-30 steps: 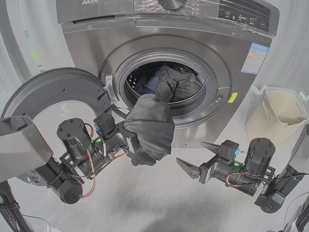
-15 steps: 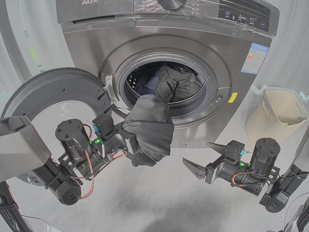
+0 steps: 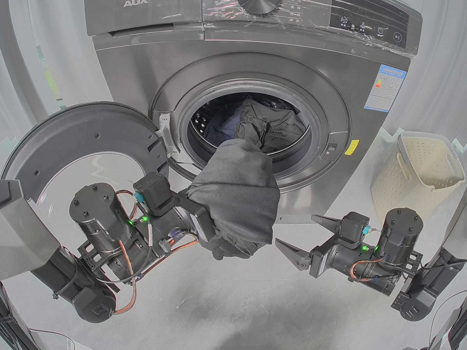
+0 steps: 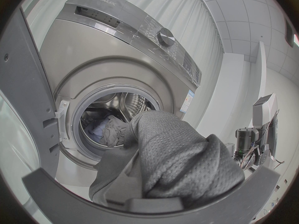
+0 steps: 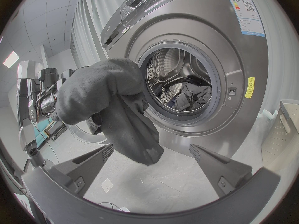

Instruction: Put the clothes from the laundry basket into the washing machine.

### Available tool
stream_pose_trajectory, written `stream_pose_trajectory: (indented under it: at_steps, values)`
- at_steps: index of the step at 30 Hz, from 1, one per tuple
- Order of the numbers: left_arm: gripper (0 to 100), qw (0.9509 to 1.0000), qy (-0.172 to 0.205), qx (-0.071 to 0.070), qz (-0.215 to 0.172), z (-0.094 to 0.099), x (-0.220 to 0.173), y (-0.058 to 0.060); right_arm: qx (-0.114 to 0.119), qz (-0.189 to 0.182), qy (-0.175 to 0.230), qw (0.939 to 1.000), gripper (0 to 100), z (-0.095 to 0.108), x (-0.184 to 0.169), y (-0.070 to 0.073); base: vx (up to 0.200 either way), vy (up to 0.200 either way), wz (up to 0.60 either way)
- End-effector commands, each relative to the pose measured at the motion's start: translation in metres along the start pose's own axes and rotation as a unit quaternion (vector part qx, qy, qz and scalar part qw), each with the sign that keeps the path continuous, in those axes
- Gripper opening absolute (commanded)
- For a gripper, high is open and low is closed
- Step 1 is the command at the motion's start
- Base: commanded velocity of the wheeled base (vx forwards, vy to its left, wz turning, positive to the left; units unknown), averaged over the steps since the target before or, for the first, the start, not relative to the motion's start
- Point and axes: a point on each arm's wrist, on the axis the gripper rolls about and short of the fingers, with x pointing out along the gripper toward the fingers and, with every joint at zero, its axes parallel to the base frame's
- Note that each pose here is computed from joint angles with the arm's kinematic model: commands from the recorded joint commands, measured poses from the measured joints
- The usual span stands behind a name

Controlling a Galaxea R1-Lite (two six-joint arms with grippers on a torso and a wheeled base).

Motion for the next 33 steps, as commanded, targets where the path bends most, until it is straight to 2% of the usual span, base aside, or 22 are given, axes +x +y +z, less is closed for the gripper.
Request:
stream_pose_trajectory:
  at_steps: [1, 10, 14, 20, 33]
  values:
    - [0, 1.0000, -0.001, 0.000, -0.003, 0.001, -0.002, -0.002, 0.000, -0.001, 0.003, 1.0000, 100, -0.001, 0.001, 0.000, 0.000, 0.000, 0.00]
    - [0, 0.9999, 0.008, 0.000, 0.007, -0.005, -0.001, -0.003, 0.001, -0.001, 0.000, 1.0000, 100, 0.000, 0.000, -0.001, 0.000, 0.000, 0.00]
    - [0, 0.9999, 0.011, 0.002, 0.012, -0.008, 0.001, 0.001, 0.001, 0.000, 0.001, 1.0000, 100, -0.001, 0.000, 0.000, 0.000, 0.000, 0.00]
    - [0, 0.9994, 0.026, 0.018, 0.014, -0.018, 0.004, 0.003, 0.001, 0.001, 0.001, 1.0000, 100, -0.001, 0.000, 0.001, 0.200, 0.000, 0.00]
    - [0, 0.9992, 0.035, 0.018, 0.012, -0.024, 0.005, 0.001, 0.001, 0.001, 0.005, 1.0000, 100, -0.002, 0.000, 0.001, 0.200, 0.000, 0.00]
